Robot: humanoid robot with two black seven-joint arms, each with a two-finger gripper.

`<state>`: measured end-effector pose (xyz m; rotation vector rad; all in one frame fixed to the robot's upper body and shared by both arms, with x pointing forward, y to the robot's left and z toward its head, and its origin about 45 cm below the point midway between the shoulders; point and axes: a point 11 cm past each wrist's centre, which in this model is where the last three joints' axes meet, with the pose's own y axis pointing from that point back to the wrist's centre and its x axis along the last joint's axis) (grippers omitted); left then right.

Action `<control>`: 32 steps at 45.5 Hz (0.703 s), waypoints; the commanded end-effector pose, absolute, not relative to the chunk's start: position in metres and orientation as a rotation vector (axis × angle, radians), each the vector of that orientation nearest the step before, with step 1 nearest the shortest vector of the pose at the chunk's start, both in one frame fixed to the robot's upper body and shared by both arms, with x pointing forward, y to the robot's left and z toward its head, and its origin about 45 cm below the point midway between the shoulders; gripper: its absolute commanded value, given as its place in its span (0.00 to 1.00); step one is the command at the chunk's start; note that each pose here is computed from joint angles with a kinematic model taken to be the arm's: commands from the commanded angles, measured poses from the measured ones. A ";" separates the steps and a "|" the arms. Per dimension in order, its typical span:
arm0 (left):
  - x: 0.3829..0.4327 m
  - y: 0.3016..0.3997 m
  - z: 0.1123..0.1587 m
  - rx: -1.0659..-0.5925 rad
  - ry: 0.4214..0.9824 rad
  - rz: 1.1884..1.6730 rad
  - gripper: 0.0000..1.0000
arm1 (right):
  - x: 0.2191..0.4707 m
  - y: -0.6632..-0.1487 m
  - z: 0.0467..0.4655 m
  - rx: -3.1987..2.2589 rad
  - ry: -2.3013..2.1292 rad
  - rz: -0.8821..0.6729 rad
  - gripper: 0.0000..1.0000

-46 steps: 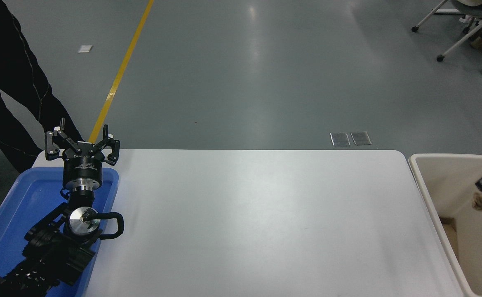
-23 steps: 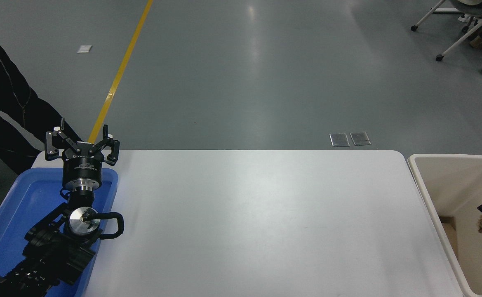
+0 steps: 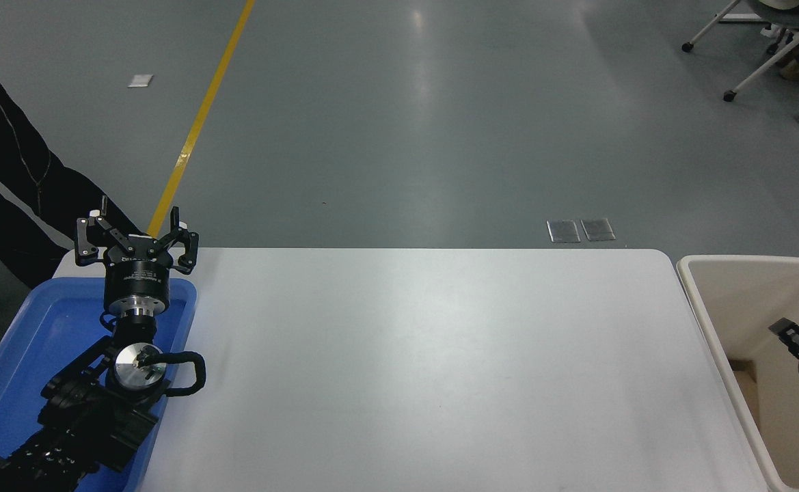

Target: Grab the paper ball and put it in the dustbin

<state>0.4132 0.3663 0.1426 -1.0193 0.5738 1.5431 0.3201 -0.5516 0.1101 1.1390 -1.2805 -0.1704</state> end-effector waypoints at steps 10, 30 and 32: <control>0.4133 0.3659 0.1428 -1.019 0.574 1.542 0.99 | 0.354 -0.460 0.211 1.441 -0.947 -0.145 1.00; 0.4133 0.3659 0.1428 -1.019 0.574 1.542 0.99 | 0.342 -0.326 0.338 1.720 -0.384 -0.144 1.00; 0.4132 0.3662 0.1425 -1.018 0.573 1.543 0.99 | 0.339 -0.315 0.348 1.722 -0.350 -0.120 1.00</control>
